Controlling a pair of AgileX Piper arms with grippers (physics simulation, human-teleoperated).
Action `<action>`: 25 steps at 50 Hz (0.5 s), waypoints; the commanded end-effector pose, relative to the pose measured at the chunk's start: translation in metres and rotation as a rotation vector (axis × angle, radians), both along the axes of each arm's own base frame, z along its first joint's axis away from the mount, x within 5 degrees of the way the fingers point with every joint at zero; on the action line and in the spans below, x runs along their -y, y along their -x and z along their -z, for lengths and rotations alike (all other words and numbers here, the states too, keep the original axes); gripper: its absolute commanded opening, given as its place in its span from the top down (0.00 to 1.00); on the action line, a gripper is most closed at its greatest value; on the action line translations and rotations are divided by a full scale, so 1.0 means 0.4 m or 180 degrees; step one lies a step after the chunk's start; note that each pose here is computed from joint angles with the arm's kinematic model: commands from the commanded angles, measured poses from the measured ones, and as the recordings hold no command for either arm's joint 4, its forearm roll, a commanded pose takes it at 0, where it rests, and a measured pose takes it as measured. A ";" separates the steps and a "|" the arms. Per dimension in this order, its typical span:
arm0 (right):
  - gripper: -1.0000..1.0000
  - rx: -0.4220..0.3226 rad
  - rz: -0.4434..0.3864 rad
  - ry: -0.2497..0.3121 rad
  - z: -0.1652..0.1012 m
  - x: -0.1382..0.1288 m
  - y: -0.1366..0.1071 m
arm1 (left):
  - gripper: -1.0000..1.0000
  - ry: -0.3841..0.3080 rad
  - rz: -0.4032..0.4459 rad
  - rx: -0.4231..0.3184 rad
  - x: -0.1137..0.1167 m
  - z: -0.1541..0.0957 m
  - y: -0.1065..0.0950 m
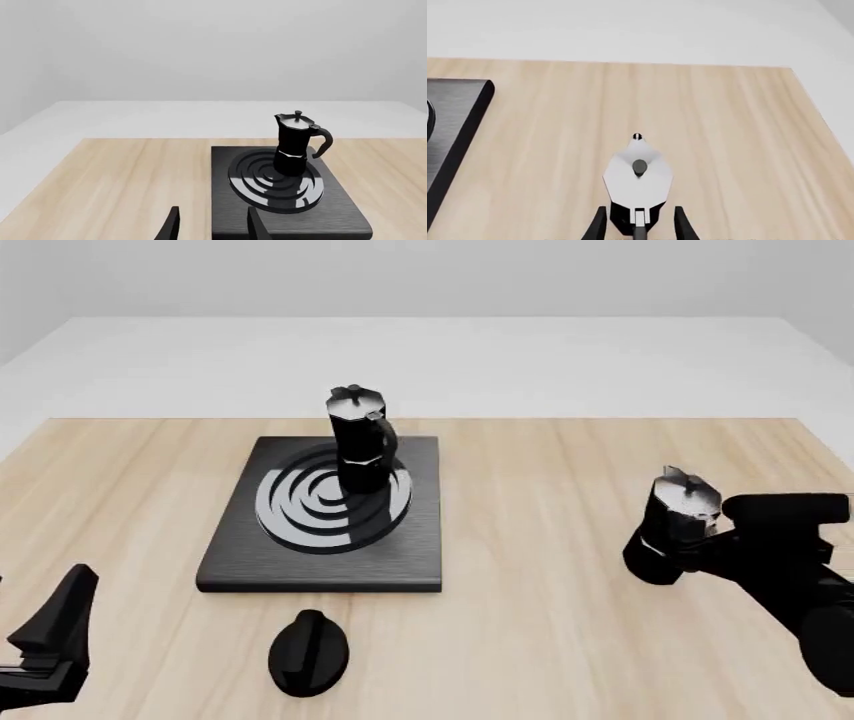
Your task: Put both moka pots on the stove.
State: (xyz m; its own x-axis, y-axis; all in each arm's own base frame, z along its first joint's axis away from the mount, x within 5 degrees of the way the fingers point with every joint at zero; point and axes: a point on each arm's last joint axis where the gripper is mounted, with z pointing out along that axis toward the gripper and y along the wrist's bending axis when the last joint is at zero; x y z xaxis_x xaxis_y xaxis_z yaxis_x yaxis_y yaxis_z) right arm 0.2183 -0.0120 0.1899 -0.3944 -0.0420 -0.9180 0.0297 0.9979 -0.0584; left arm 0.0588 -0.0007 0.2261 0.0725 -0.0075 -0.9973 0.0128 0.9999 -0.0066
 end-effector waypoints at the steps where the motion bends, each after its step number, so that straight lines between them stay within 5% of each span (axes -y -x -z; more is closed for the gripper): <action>1: 0.00 -0.0070 -0.0016 -0.0019 0.024 -0.004 -0.005 | 0.00 -0.0001 0.0000 0.0001 0.000 0.000 0.000; 25: 0.00 -0.0146 -0.0004 -0.0040 0.058 -0.003 -0.006 | 0.00 -0.0001 0.0000 0.0001 0.000 0.000 0.000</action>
State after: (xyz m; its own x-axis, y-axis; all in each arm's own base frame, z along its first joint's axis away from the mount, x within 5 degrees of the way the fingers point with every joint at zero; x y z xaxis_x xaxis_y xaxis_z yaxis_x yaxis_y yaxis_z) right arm 0.2205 -0.0107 0.1710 -0.4295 -0.0333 -0.9024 0.0252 0.9985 -0.0489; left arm 0.0588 -0.0007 0.2261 0.0725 -0.0074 -0.9973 0.0128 0.9999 -0.0065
